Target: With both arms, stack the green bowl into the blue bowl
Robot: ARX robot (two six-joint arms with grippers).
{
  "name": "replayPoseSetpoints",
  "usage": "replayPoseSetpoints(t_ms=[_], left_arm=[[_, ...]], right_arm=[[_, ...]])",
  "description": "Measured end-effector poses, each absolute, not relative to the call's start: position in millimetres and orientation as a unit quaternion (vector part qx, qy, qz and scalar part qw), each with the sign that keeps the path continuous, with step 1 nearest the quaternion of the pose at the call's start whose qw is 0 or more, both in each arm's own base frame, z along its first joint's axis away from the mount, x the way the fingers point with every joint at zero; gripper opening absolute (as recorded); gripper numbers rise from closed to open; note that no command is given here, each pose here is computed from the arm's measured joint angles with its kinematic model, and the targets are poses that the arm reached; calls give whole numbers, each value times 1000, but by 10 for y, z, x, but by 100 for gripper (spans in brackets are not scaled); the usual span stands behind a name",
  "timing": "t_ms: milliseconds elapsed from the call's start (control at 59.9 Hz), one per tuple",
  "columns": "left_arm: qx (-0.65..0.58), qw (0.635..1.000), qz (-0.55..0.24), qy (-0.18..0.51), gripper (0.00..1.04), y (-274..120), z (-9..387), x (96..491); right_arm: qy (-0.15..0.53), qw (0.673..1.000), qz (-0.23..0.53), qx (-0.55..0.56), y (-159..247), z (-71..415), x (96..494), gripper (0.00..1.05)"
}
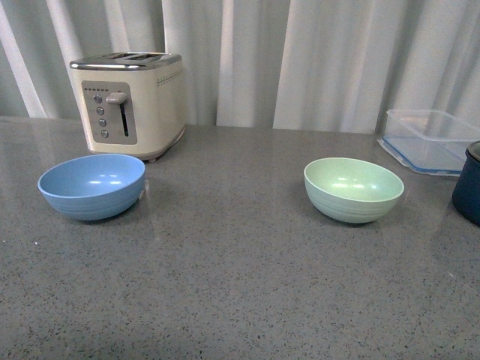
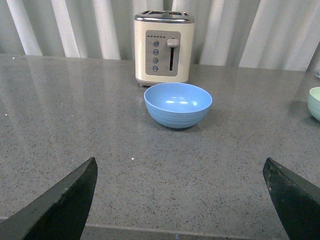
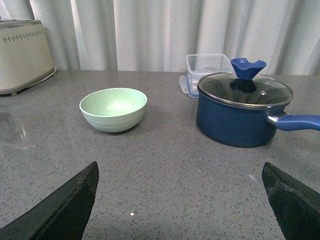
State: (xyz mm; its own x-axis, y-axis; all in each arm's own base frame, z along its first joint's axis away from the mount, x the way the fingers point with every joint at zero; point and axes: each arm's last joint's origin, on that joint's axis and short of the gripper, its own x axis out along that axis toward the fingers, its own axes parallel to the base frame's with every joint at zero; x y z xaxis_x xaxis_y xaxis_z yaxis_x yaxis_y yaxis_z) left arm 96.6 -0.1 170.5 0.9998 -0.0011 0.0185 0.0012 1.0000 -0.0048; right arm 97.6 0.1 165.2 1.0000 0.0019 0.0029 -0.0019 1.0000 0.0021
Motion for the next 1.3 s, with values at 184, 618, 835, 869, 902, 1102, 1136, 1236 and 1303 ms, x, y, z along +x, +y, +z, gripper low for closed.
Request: replayPoseSetpoints(t_ms=[184, 618, 835, 869, 902, 1102, 1136, 1236, 1303], left_arm=[[-2, 1000, -1, -9, 98, -1, 1705, 966], [39, 999, 31, -13, 98, 5, 1746, 1010], [32, 999, -6, 42, 98, 19, 2133, 1275], [30, 998, -7, 51, 98, 20, 2247, 1353], [25, 998, -16, 60, 98, 17, 2320, 1410], [-52, 995, -20, 78, 98, 131, 2791, 1903], [-58, 995, -10, 83, 98, 151, 2830, 1968], [-74, 988, 24, 132, 98, 224, 2939, 2241], [-87, 980, 39, 175, 98, 272, 2942, 2449]], right_arm=[[-1, 1000, 1, 1, 1, 1652, 976, 95], [-1, 1000, 1, 1, 1, 1652, 976, 95], [-1, 1000, 1, 1, 1, 1652, 976, 95], [-1, 1000, 1, 1, 1, 1652, 976, 95], [-1, 1000, 1, 1, 1, 1652, 976, 95], [-1, 1000, 1, 1, 1, 1652, 976, 95], [-1, 1000, 1, 1, 1, 1652, 976, 95], [-1, 1000, 1, 1, 1, 1652, 976, 95], [-1, 1000, 1, 1, 1, 1652, 976, 95]])
